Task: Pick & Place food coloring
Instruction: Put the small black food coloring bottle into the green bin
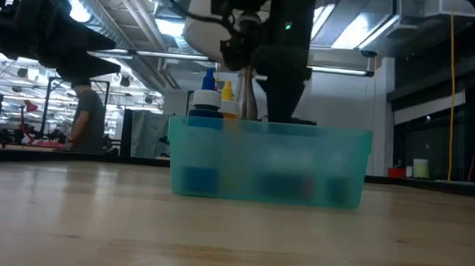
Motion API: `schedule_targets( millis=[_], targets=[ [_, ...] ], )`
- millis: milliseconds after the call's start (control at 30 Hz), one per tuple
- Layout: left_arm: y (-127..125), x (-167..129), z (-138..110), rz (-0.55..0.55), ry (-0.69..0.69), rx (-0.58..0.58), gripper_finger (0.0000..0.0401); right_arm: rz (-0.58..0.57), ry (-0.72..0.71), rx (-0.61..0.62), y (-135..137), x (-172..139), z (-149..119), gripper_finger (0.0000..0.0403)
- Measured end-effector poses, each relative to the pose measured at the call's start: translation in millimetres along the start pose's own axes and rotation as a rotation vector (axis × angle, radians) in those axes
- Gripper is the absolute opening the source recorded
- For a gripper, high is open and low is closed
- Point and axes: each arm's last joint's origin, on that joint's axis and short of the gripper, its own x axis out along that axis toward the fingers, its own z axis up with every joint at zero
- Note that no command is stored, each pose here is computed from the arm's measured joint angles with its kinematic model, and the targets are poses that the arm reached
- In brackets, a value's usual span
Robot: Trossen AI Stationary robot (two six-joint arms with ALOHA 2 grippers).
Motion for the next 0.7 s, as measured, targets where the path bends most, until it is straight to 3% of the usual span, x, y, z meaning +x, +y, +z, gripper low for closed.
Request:
schedule_targets(
  millis=[700],
  targets=[
    [0,0,0,0.000,0.000,0.000,0.0400,-0.025,0.061,-0.079,-5,45,11,0.0081]
  ],
)
